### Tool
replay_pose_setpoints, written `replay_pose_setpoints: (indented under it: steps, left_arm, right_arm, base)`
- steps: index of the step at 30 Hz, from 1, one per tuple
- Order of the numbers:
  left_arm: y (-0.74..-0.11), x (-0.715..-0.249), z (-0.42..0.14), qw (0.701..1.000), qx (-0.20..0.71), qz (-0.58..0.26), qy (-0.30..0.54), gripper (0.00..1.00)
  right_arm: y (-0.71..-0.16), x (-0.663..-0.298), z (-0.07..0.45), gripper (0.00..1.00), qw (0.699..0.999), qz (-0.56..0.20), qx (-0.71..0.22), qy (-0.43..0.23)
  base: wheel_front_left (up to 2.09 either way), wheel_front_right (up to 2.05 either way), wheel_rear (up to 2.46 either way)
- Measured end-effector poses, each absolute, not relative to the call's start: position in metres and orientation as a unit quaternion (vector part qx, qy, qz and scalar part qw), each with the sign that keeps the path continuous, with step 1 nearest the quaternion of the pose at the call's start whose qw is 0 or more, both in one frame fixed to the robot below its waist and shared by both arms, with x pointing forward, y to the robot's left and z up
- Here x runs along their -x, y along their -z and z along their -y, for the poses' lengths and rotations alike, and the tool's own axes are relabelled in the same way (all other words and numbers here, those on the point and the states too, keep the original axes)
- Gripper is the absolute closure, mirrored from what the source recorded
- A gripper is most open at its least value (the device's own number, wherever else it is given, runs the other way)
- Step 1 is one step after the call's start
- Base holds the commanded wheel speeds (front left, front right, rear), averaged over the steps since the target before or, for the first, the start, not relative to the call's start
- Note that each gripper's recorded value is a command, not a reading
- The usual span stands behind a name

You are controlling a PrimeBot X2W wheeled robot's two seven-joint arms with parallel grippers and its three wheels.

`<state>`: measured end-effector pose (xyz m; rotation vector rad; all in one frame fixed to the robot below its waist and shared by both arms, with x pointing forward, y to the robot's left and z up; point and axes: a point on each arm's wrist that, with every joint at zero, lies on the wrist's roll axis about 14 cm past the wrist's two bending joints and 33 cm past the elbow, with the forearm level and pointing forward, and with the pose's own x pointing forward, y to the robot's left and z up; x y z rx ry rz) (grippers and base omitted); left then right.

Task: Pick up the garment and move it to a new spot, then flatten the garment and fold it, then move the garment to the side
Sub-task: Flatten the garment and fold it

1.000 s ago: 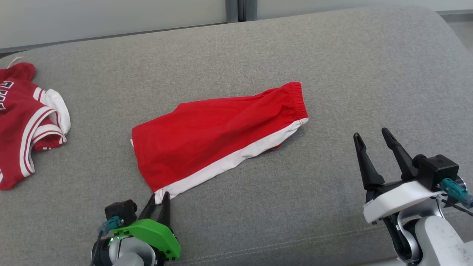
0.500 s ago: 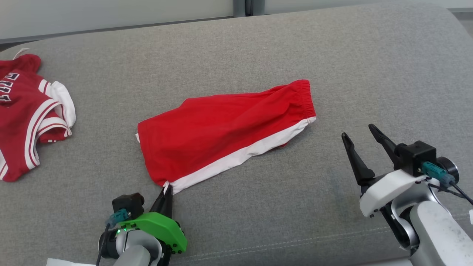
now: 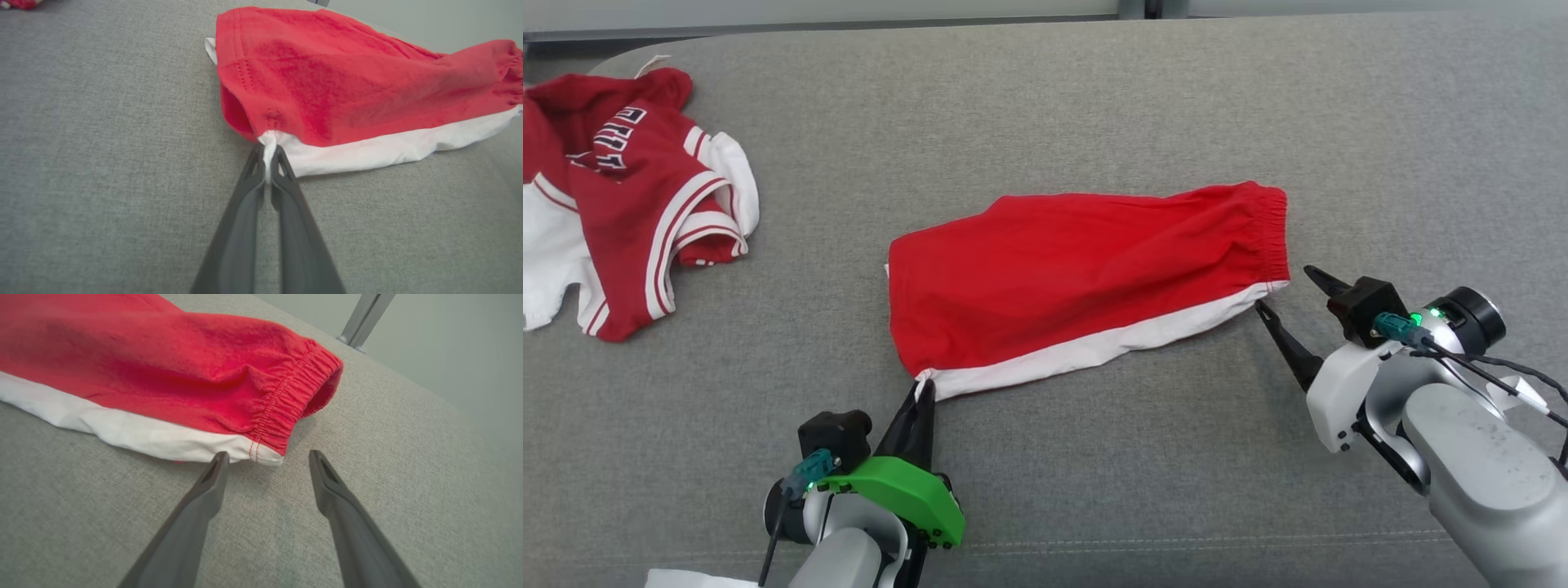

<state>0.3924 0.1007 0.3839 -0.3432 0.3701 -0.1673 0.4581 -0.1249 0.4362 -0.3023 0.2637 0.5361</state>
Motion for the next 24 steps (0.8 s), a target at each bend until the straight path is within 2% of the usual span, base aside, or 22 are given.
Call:
replay_pose_setpoints:
  steps: [2, 3, 5, 7, 10, 12, 18, 24]
  left_arm:
    - [-0.385, -0.391, -0.101, 0.965, 0.17, -0.181, 0.082, 1.0]
    - [-0.386, -0.391, -0.102, 0.966, 0.169, -0.18, 0.082, 1.0]
    - [-0.386, -0.389, -0.103, 0.966, 0.17, -0.178, 0.079, 1.0]
    - [-0.387, -0.389, -0.104, 0.966, 0.17, -0.178, 0.078, 1.0]
    - [-0.387, -0.389, -0.104, 0.966, 0.171, -0.176, 0.077, 1.0]
    - [-0.388, -0.389, -0.104, 0.966, 0.171, -0.175, 0.078, 1.0]
    - [-0.394, -0.394, -0.105, 0.968, 0.172, -0.164, 0.078, 1.0]
    - [-0.422, -0.406, -0.112, 0.976, 0.166, -0.117, 0.078, 1.0]
  right_arm:
    - [-0.43, -0.461, 0.117, 0.0, 0.939, -0.137, 0.152, -0.277]
    - [-0.426, -0.462, 0.113, 0.04, 0.936, -0.14, 0.155, -0.285]
    - [-0.423, -0.467, 0.109, 0.24, 0.932, -0.145, 0.158, -0.292]
    - [-0.42, -0.469, 0.105, 0.51, 0.93, -0.146, 0.159, -0.299]
    - [-0.414, -0.468, 0.101, 0.74, 0.923, -0.156, 0.165, -0.309]
    - [-0.411, -0.467, 0.101, 1.0, 0.92, -0.164, 0.168, -0.312]
    - [-0.41, -0.467, 0.098, 1.0, 0.919, -0.169, 0.159, -0.319]
    - [-0.438, -0.474, 0.093, 1.0, 0.937, -0.137, 0.1, -0.306]
  base:
    - [0.0, 0.0, 0.0]
    - [0.0, 0.0, 0.0]
    - [0.0, 0.0, 0.0]
    - [0.0, 0.0, 0.0]
    - [0.0, 0.0, 0.0]
    - [0.0, 0.0, 0.0]
    - [0.0, 0.0, 0.0]
    - [0.0, 0.0, 0.0]
